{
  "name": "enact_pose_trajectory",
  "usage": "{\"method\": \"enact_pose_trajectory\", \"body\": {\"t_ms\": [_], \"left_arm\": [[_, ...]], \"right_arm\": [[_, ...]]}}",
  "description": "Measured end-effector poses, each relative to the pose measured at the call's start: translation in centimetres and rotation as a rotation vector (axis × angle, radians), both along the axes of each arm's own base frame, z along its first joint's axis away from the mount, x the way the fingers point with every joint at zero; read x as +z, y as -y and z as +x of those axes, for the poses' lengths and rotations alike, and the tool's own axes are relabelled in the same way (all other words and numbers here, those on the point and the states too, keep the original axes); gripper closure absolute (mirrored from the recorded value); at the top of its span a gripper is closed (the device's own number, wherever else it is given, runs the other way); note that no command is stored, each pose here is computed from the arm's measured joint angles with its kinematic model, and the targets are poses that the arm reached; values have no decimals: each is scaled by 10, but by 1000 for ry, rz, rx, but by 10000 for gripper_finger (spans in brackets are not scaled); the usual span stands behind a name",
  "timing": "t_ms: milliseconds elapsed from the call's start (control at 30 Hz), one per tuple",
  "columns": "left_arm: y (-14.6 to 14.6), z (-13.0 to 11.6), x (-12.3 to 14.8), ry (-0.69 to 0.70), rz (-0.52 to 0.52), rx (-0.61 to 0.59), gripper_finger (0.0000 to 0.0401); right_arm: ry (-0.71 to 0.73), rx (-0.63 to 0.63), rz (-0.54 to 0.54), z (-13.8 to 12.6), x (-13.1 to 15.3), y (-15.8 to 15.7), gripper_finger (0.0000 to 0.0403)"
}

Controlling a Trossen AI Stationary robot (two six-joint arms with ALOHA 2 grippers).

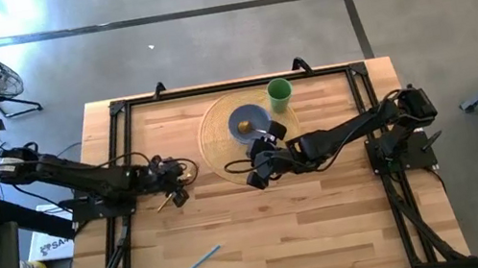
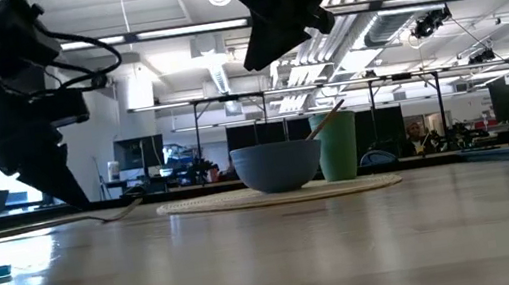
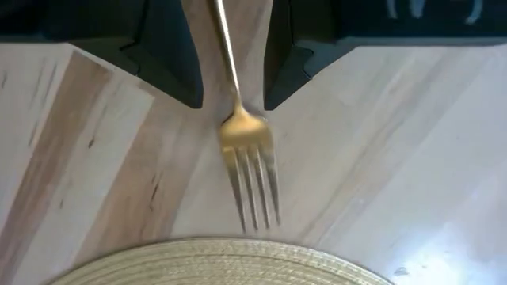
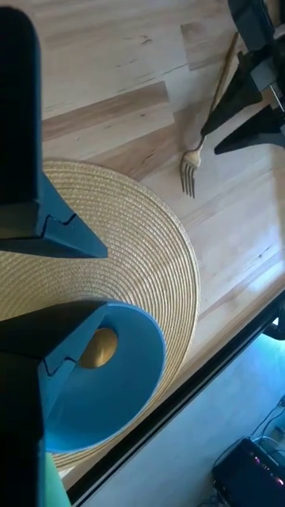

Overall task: Pick & Place Utensil
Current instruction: Put the gold fork into the blue bowl

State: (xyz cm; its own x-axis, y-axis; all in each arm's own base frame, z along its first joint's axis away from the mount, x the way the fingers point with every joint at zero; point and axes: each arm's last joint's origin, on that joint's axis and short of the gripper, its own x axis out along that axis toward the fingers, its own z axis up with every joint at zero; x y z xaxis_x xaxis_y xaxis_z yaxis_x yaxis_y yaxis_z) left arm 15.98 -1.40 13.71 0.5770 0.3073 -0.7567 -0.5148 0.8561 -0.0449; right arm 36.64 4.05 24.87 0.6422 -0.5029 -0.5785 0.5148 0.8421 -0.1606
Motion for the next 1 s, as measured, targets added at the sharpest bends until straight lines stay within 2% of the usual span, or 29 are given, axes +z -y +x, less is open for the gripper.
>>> {"method": "enact_pose_trajectory", "body": {"t_ms": [533, 667, 867, 1000], "left_arm": [[-3, -18, -34, 100, -36, 59, 272], [-4, -18, -34, 97, -24, 64, 304], [-4, -19, -34, 98, -14, 73, 384], [-4, -19, -34, 103, -14, 81, 383]], "right_arm": [[-4, -1, 0, 0, 0, 0, 313], [-4, -2, -1, 0, 0, 0, 312], [-5, 8, 9, 0, 0, 0, 313], [-11, 42, 44, 0, -1, -1, 311]]}}
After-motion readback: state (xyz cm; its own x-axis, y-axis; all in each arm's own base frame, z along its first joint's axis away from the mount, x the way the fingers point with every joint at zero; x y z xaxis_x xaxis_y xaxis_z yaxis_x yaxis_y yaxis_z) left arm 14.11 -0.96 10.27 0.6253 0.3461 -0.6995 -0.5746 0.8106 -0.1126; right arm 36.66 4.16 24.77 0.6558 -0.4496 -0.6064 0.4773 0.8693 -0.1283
